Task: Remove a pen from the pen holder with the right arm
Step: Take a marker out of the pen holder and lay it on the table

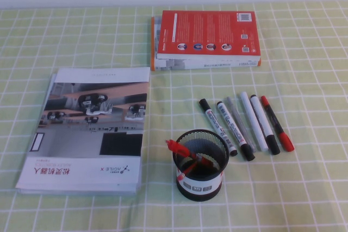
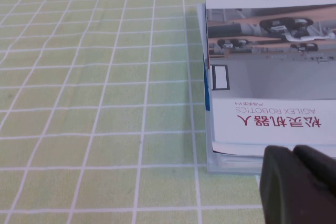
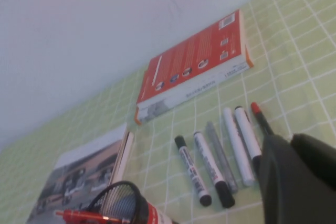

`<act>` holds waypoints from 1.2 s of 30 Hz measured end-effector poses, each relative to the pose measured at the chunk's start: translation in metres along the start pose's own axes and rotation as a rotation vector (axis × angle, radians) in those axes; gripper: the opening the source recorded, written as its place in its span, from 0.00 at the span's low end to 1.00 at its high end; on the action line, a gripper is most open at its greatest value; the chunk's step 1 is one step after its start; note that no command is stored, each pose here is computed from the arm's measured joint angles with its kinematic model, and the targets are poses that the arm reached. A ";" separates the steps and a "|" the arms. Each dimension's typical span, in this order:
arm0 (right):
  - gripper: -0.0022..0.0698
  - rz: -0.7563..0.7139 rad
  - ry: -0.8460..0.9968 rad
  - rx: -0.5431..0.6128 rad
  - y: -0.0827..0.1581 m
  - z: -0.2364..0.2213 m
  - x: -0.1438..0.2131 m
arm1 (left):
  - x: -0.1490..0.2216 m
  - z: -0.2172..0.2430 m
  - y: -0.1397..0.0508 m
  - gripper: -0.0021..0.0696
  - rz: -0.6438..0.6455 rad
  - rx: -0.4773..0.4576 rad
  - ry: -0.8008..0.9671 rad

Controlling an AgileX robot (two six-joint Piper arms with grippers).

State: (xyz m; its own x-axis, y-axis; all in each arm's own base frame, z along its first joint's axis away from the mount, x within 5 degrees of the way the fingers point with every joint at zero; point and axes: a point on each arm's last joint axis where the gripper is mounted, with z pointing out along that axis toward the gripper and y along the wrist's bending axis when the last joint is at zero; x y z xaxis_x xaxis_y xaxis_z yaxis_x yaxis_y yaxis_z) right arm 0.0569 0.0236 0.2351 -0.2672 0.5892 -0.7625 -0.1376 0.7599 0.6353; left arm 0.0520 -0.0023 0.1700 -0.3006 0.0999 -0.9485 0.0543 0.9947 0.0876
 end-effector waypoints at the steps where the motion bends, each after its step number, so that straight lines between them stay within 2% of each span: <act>1: 0.01 -0.026 0.032 0.003 0.006 0.002 -0.006 | 0.000 0.000 0.000 0.02 0.000 0.000 0.000; 10: 0.01 -0.202 0.333 0.037 0.039 0.050 -0.049 | 0.000 0.000 0.000 0.02 0.000 0.000 0.000; 16: 0.01 -0.279 0.403 0.023 0.050 0.088 -0.073 | 0.000 0.000 0.000 0.02 0.000 0.000 0.000; 20: 0.01 -0.331 0.437 -0.017 0.062 0.113 -0.076 | 0.000 0.000 0.000 0.02 0.000 0.000 0.000; 25: 0.01 -0.430 0.430 -0.135 0.097 0.140 -0.053 | 0.000 0.000 0.000 0.02 0.000 0.000 0.000; 30: 0.01 -0.531 0.323 -0.274 0.127 0.152 -0.014 | 0.000 0.000 0.000 0.02 0.000 0.000 0.000; 33: 0.01 -0.560 0.199 -0.369 0.134 0.146 0.010 | 0.000 0.000 0.000 0.02 0.000 0.000 0.000; 36: 0.01 -0.601 0.077 -0.439 0.128 0.133 0.031 | 0.000 0.000 0.000 0.02 0.000 0.000 0.000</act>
State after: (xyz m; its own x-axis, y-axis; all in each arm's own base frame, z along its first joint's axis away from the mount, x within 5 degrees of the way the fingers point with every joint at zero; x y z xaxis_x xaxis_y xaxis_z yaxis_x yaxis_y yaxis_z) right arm 0.1578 0.1755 0.2764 -0.0901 0.0735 -0.9932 -0.6446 0.7559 0.1144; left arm 0.0520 -0.0023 0.1700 -0.3006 0.0999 -0.9485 0.0543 0.9947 0.0876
